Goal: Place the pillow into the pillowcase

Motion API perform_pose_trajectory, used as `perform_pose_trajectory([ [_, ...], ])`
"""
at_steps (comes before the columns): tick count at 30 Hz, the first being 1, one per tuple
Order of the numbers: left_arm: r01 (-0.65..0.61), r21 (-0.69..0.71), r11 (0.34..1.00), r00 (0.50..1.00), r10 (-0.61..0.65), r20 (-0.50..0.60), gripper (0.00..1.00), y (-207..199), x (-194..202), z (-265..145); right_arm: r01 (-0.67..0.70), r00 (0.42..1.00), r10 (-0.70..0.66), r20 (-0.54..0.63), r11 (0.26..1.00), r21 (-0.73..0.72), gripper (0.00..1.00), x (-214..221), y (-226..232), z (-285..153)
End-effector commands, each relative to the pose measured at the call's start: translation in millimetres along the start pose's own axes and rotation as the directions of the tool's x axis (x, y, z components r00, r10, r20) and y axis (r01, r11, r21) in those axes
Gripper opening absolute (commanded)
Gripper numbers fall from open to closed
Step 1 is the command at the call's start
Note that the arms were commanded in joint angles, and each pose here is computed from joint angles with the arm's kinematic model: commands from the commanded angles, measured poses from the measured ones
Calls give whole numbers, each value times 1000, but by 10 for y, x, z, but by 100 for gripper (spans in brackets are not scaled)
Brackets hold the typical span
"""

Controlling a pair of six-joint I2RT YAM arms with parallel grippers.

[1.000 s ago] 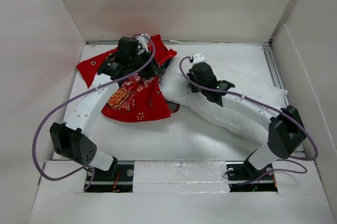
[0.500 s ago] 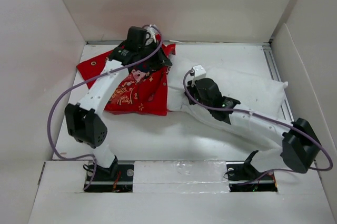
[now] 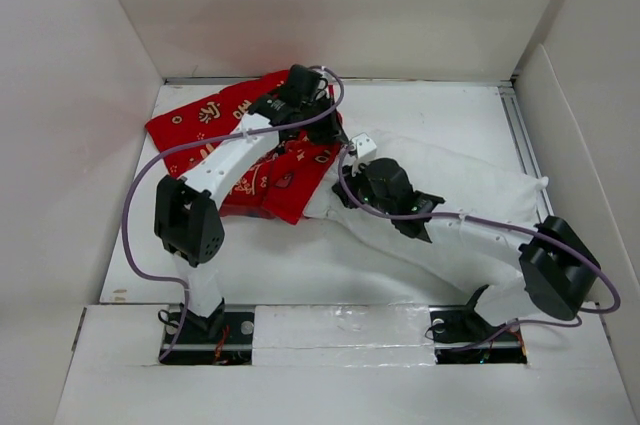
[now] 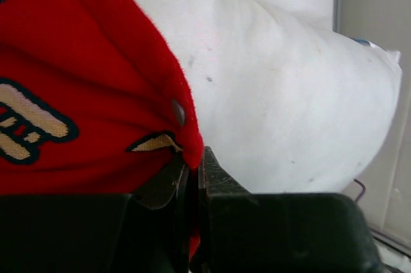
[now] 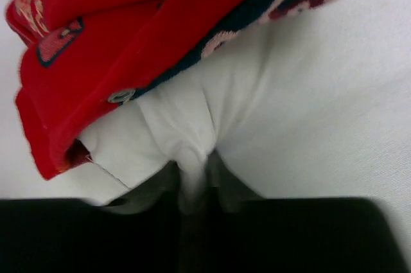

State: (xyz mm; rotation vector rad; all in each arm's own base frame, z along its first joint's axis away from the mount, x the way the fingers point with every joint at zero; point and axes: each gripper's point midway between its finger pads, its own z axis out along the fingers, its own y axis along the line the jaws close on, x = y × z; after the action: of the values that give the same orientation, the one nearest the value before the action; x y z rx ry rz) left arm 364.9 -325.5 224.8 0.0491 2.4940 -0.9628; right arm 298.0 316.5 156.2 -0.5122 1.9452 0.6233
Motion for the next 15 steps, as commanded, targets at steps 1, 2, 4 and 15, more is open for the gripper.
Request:
perform_pose_trajectory([
  [1, -9, -86, 996, 992, 20, 126, 0, 65, -253, -143, -13, 998, 19, 57, 994, -113, 32, -93, 249, -53],
  [2, -9, -135, 991, 991, 27, 132, 0, 182, -243, -128, -41, 993, 53, 103, 993, -111, 37, -232, 248, -205],
  [4, 14, -254, 967, 987, 27, 156, 0, 489, -197, -105, -75, 984, 84, 159, 995, -63, 99, -310, 128, -488],
  [15, 16, -263, 965, 985, 29, 167, 0, 719, -98, -311, -158, 986, 115, 119, 861, 483, 100, -612, -1091, -1016],
])
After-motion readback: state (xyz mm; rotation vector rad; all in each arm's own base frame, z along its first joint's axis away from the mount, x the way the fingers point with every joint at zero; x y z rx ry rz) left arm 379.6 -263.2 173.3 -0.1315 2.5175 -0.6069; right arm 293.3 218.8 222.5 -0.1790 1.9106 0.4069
